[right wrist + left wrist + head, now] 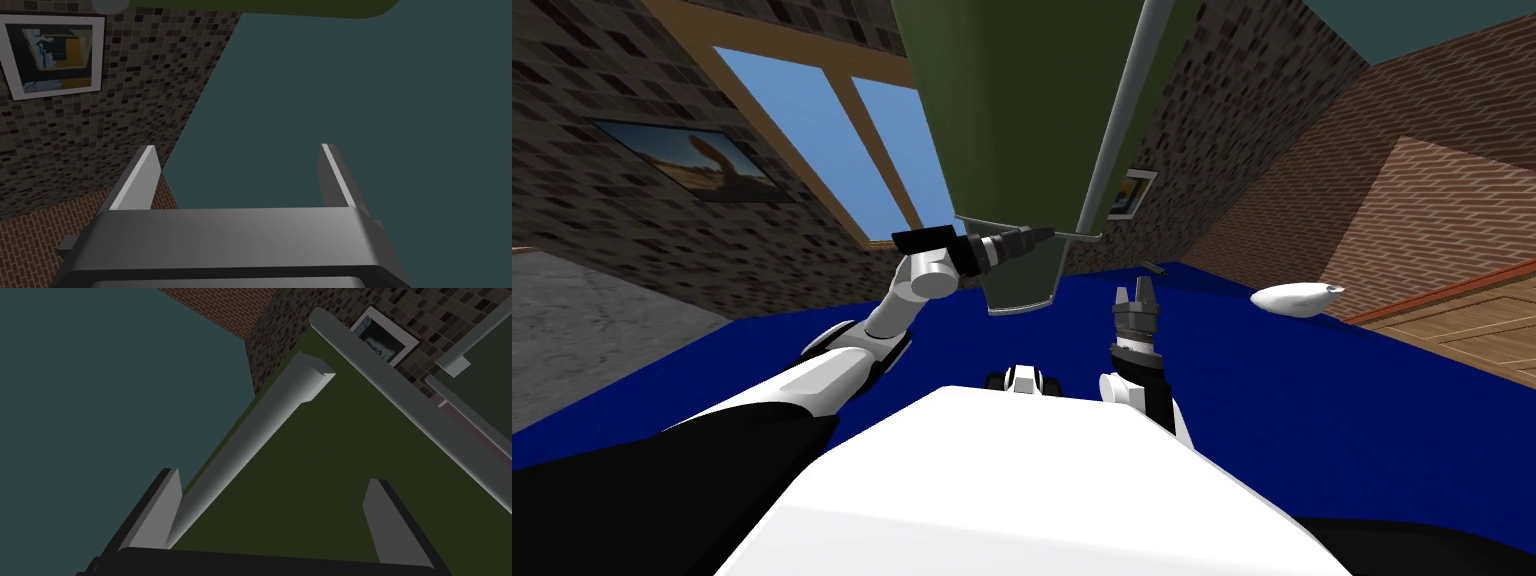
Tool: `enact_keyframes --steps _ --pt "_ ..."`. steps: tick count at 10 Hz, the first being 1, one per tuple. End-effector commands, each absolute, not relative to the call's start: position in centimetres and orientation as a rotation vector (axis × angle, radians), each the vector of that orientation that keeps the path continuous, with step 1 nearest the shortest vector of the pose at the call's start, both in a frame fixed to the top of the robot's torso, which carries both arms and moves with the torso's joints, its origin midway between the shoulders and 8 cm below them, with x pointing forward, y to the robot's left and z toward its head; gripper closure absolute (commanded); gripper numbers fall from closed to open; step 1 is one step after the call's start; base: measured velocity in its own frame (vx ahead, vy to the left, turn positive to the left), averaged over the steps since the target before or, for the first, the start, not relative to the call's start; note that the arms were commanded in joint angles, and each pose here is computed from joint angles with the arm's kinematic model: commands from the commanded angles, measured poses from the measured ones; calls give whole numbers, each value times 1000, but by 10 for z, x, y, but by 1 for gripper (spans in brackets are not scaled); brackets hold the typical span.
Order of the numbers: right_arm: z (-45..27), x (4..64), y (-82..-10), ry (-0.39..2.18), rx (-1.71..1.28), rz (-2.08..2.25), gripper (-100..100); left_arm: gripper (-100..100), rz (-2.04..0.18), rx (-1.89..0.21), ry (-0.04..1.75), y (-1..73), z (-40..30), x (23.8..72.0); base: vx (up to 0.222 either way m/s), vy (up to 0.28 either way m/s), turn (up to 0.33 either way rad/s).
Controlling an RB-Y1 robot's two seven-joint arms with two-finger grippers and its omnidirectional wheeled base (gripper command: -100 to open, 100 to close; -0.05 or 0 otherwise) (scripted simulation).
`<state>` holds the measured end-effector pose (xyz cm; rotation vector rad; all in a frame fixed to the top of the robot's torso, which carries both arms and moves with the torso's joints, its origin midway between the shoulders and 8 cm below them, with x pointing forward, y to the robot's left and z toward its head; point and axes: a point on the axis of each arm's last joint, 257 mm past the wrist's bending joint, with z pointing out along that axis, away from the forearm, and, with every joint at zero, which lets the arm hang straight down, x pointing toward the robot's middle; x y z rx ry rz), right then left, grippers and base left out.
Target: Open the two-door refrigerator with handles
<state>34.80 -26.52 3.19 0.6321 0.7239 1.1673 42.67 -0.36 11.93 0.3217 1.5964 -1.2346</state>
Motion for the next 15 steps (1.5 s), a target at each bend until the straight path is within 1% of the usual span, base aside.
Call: enact_keyframes --steps 1,9,12,13,15 --pt "32 348 -265 724 632 1167 0 -100 -1199 330 1606 -1 120 431 147 -184 -31" --pt "32 348 -265 724 632 1167 0 -100 -1100 349 1626 9 123 445 139 -148 -35" --pt "32 348 -265 724 632 1167 0 -100 -1102 349 1626 10 125 445 57 -81 -13" --pt "32 348 -265 724 632 1167 0 100 -1101 348 1628 10 125 445 6 -8 8" --pt "32 348 -265 724 632 1167 0 100 -1143 397 1627 -3 126 427 -74 157 -8"
